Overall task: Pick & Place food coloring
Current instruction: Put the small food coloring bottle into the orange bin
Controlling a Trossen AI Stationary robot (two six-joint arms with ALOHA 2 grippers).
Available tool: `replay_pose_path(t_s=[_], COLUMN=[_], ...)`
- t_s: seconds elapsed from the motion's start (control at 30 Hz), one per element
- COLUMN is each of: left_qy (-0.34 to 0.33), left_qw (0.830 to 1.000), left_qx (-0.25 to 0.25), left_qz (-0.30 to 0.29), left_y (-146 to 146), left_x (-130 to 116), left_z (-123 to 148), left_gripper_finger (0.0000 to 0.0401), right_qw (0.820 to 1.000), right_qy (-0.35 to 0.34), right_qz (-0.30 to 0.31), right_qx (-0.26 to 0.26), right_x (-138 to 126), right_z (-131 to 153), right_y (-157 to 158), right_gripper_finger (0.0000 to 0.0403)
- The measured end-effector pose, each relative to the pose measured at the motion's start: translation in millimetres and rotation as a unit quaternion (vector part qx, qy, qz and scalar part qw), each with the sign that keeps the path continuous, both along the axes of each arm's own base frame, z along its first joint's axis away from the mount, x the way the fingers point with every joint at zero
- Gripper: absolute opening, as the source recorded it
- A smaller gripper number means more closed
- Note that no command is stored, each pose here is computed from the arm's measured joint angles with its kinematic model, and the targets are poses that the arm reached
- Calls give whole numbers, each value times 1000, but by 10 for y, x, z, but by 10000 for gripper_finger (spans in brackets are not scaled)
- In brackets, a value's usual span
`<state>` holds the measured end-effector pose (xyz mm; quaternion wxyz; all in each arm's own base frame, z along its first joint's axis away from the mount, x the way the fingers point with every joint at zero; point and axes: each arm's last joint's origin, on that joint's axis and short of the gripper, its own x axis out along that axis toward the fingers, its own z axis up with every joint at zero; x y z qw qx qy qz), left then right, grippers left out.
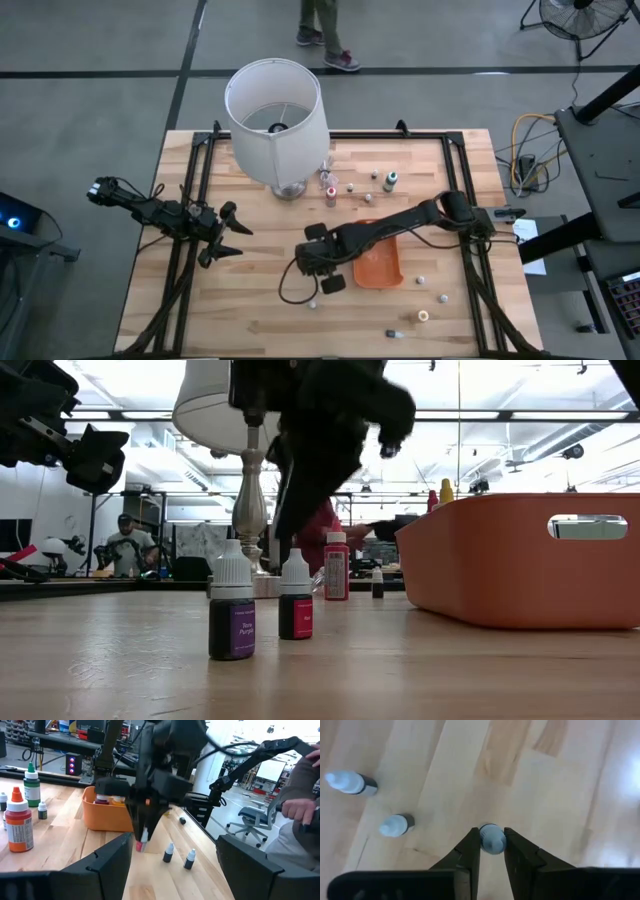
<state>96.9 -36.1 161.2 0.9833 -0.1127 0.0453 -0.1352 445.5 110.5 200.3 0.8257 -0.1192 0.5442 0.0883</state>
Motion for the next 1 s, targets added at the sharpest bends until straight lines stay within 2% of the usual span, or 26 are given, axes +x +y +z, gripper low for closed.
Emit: replay_pose_path(t_s=[0.5,0.83,1.0], left_qy=[0,0,0], left_qw=[1000,1000,1000], left_qx=[0,0,0], left_qz=[0,0,0], left_y=[0,0,0], left_x=[0,0,0], left_z=[0,0,0], left_gripper_finger=[258,259,259], right_qw=[999,998,998], right_qy=[-21,-20,-15], right_qz=[-33,-52,-55], right_qx=[20,29,26], right_x=[-76,-362,-617], right_z=[1062,1442,1477], right_y=[-20,-92,-146], right_gripper_finger=[63,63,63])
